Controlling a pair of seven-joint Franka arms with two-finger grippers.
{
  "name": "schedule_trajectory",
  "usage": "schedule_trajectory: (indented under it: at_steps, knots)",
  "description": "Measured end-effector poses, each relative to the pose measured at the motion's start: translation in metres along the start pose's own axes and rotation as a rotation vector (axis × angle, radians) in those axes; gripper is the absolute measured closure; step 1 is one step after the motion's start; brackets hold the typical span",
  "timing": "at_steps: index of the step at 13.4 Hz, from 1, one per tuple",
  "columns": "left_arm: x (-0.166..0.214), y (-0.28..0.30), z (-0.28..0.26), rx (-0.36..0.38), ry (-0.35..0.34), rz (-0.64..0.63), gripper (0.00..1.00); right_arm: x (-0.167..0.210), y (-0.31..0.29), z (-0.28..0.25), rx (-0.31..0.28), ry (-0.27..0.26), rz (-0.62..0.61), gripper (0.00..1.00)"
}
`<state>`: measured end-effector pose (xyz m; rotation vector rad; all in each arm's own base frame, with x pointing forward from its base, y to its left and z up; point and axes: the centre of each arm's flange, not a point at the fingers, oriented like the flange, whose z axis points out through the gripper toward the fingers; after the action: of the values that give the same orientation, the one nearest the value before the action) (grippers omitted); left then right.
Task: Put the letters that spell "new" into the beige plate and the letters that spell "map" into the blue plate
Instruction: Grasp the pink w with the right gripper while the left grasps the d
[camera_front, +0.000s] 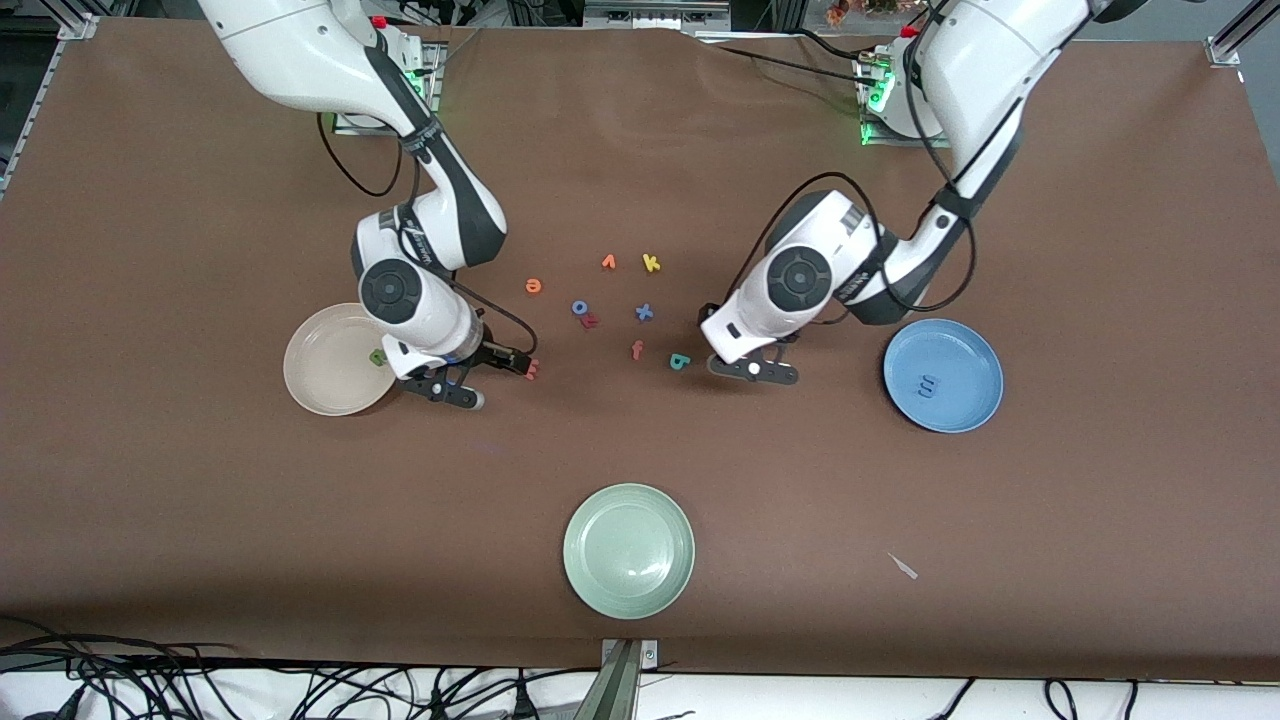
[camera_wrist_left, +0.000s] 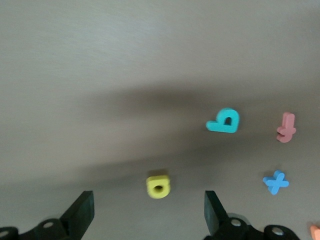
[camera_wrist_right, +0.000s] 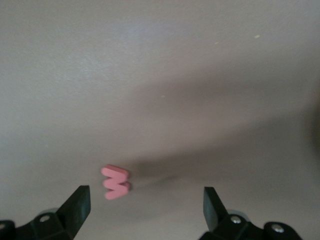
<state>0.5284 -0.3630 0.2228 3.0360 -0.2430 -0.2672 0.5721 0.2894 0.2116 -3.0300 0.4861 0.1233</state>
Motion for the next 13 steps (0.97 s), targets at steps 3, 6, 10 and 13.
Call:
schedule_trajectory:
  at_steps: [3,6,10,13]
  knots:
    - [-0.014,-0.002,0.034,0.013,0.032,0.035,0.04,0.0,-0.018,0.011,0.004,0.002,0.029,0.0]
    - [-0.028,0.008,0.05,0.051,0.028,0.054,0.06,0.002,-0.023,0.022,0.0,-0.004,0.031,0.0]
    - [-0.034,0.014,0.057,0.112,0.062,0.075,0.21,-0.005,-0.032,0.034,0.009,0.004,0.021,0.08]
    - [-0.033,0.014,0.057,0.115,0.064,0.077,0.56,-0.008,-0.034,0.038,0.008,-0.002,0.022,0.3]
